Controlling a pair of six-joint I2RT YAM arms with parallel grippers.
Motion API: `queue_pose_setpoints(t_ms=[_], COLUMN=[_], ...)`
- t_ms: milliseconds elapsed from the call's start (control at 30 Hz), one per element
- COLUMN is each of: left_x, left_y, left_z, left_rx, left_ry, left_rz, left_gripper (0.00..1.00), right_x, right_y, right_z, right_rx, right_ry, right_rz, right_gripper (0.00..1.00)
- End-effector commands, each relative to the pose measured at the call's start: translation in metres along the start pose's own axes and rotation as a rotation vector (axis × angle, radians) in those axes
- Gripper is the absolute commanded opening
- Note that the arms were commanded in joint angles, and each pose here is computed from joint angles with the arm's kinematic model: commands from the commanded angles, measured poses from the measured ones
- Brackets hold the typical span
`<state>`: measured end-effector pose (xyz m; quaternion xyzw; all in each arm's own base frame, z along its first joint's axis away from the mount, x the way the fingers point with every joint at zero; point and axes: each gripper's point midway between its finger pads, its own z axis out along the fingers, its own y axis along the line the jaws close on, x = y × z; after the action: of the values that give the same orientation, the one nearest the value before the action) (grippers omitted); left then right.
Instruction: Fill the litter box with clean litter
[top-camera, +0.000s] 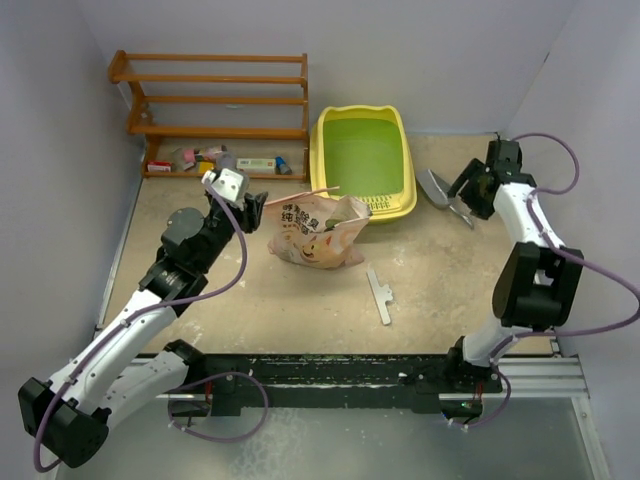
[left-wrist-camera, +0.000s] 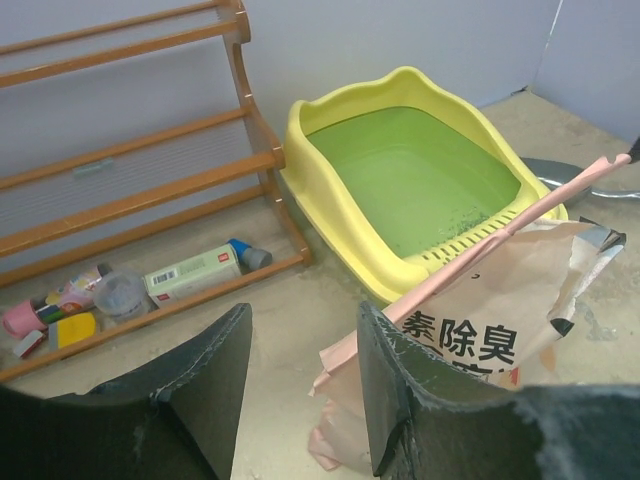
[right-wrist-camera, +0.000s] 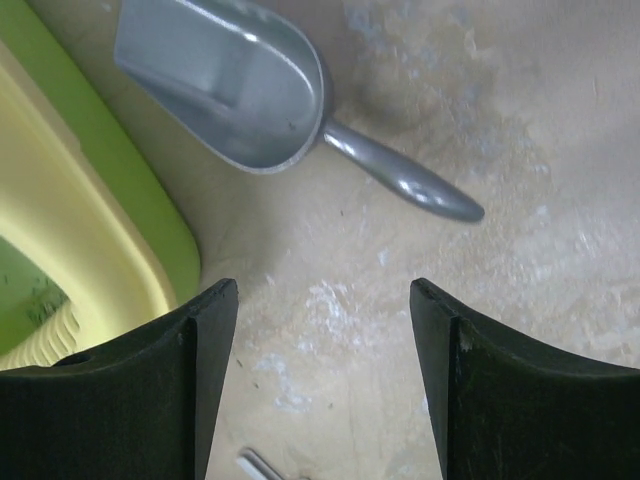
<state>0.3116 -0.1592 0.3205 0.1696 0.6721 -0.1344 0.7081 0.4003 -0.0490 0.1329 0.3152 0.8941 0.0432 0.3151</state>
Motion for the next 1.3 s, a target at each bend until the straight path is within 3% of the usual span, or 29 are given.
queue_pose_setpoints(t_ms=[0, 133, 300, 533, 633, 700, 767, 900, 1100, 1267], left_x=[-0.026, -0.026, -0.026, -0.028, -0.026, -0.026, -0.026, -0.028, -0.026, -0.029], left_y=[0.001, 0.004, 0.008, 0.01, 0.01, 0.009, 0.008, 0.006, -0.011, -0.046], left_z=[-0.004, -0.005, -0.008, -0.01, -0.008, -0.008, -0.008, -0.007, -0.004, 0.0], left_rx=[-0.003, -0.017, -0.034, -0.042, -0.04, -0.034, -0.028, -0.016, 0.077, 0.27], left_ry=[-0.064, -0.066, -0.066, -0.069, -0.064, -0.064, -0.064, -0.069, -0.047, -0.005], left_rz=[-0.025, -0.006, 0.01, 0.029, 0.032, 0.031, 0.031, 0.035, 0.036, -0.007], left_gripper=[0.5, 0.5, 0.5, 0.51, 0.51, 0.51, 0.51, 0.53, 0.62, 0.65], right_x=[-0.048, -0.06, -0.055, -0.04, -0.03, -0.023, -0.021, -0.043, -0.067, -0.022], right_y=[0.023, 0.025, 0.02, 0.01, 0.008, 0.002, -0.003, -0.014, 0.007, 0.074], right_z=[0.017, 0.049, 0.09, 0.118, 0.129, 0.134, 0.13, 0.088, -0.034, -0.136], right_rx=[-0.011, 0.027, 0.077, 0.108, 0.103, 0.123, 0.145, 0.207, 0.113, -0.157], right_ry=[-0.082, -0.059, 0.027, 0.066, 0.097, 0.122, 0.135, 0.019, -0.241, -0.312], right_rz=[-0.006, -0.02, -0.032, -0.043, -0.06, -0.077, -0.092, -0.107, -0.141, -0.368], right_gripper=[0.71, 0.68, 0.56, 0.52, 0.34, 0.03, 0.0, 0.0, 0.0, 0.0])
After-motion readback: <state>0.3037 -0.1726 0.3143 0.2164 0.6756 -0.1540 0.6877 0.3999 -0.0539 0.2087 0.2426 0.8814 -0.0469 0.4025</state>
